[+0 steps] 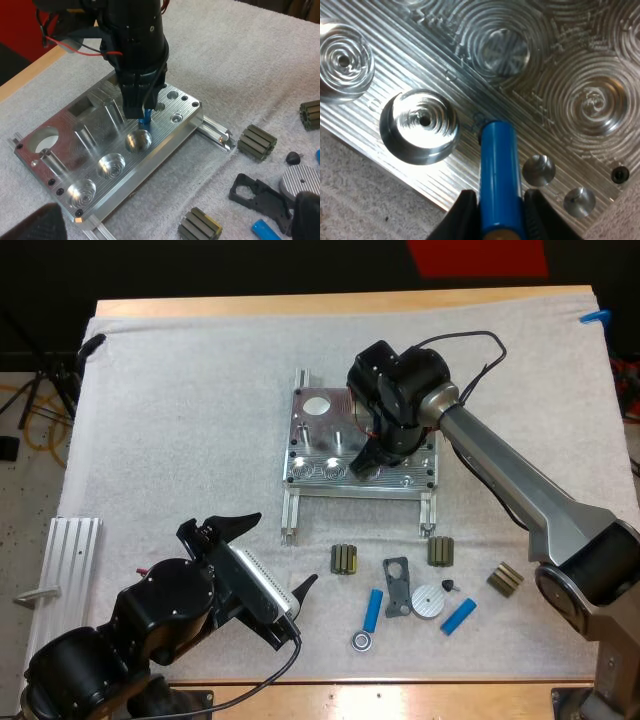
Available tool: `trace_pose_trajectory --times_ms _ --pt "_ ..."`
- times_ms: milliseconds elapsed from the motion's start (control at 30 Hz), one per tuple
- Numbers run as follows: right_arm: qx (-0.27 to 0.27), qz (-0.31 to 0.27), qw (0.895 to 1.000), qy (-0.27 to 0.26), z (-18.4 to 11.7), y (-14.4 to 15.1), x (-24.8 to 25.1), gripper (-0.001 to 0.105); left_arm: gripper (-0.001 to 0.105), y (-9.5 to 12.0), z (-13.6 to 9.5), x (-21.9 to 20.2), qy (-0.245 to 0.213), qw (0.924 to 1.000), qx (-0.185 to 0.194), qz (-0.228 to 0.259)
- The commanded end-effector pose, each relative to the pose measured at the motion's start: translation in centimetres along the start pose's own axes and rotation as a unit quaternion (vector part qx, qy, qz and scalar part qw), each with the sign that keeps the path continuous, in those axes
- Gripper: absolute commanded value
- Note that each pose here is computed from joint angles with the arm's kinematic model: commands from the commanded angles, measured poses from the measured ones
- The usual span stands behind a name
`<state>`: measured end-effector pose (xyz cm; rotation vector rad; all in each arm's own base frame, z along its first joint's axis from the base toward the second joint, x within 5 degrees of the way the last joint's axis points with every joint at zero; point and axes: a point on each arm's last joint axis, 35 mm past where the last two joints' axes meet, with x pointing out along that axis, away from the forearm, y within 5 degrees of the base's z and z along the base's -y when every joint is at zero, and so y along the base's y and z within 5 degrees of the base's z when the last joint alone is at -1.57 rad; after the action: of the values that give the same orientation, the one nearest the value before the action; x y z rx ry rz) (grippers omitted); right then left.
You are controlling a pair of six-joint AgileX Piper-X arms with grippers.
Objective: Load cells from left to right
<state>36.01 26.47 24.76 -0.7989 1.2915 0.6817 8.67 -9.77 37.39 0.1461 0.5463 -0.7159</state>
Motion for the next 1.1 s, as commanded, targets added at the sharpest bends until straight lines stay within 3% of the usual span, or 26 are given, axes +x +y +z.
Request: trace_pose_trajectory --times_ms 0,367,833,1067 --pt "-0.002 0.001 1.0 0.0 0.0 -0.1 -0.3 0.0 0.088 0.0 0.2 -0.1 -0.009 0.9999 -0.007 0.007" --pt "-0.001 0.021 1.0 -0.012 0.2 0.0 -0.1 0.0 0.088 0.0 0.2 -0.1 -0.009 0.9999 -0.007 0.007" --pt "0.018 -0.007 0.999 -0.045 1.4 -0.4 1.0 0.0 0.088 0.0 0.2 -0.1 -0.009 0.9999 -0.007 0.007" --pt "0.029 -0.006 0.999 -0.02 1.2 -0.3 1.8 0.0 0.088 0.0 0.2 -0.1 -0.009 0.9999 -0.007 0.007"
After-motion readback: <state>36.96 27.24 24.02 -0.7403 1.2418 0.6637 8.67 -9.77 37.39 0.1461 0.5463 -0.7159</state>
